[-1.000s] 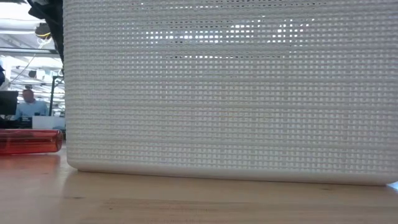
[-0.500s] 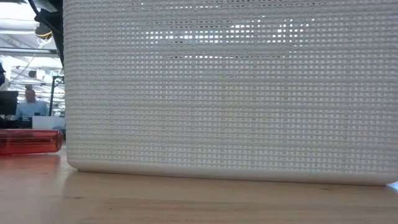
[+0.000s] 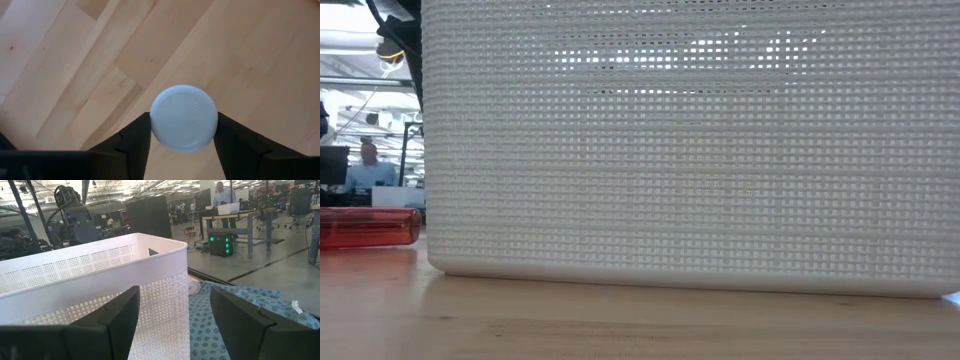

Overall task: Pick & place medical supplies in basket/bin
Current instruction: Put the top left white pill bottle into the white bin

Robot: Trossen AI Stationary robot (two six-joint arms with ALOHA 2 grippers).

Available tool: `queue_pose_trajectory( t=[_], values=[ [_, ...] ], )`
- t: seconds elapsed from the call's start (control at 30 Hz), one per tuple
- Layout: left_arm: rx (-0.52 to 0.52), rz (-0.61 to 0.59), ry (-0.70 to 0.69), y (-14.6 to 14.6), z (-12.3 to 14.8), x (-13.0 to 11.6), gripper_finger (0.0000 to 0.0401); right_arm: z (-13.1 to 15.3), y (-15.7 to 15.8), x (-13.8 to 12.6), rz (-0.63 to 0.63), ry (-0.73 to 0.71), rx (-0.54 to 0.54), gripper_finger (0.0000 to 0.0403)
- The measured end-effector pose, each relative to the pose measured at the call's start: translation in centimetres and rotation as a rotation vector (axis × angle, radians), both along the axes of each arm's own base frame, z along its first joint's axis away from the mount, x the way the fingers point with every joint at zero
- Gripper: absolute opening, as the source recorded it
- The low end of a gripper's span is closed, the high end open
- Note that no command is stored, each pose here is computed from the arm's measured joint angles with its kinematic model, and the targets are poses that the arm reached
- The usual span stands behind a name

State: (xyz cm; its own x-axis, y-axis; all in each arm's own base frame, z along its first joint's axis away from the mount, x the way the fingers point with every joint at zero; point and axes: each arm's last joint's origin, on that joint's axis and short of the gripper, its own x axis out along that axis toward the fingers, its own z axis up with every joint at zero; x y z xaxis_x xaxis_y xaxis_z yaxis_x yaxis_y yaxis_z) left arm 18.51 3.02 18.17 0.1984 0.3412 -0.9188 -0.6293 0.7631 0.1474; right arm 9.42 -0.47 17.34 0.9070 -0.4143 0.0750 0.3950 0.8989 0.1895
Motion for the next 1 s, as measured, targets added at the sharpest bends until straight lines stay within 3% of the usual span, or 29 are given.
queue_pose_trajectory(
  t=[0.27, 0.47, 0.8, 1.0],
  values=[
    [0.001, -0.020, 0.010, 0.0, 0.1, 0.0, 0.0187, 0.0, 0.0, 0.0, 0.001, 0.001, -0.001, 0.0243],
    [-0.055, -0.036, 0.022, -0.1, 2.0, 0.4, 0.0184, 0.0, 0.0, 0.0, 0.001, 0.001, -0.002, 0.0243],
    [-0.029, -0.029, 0.028, 0.0, 9.1, 0.8, 0.0185, 0.0, 0.0, 0.0, 0.001, 0.001, -0.002, 0.0243],
    [0.081, -0.022, -0.111, 0.3, 14.5, 1.4, 0.0185, 0.0, 0.0, 0.0, -0.001, 0.010, -0.022, 0.0243]
  ],
)
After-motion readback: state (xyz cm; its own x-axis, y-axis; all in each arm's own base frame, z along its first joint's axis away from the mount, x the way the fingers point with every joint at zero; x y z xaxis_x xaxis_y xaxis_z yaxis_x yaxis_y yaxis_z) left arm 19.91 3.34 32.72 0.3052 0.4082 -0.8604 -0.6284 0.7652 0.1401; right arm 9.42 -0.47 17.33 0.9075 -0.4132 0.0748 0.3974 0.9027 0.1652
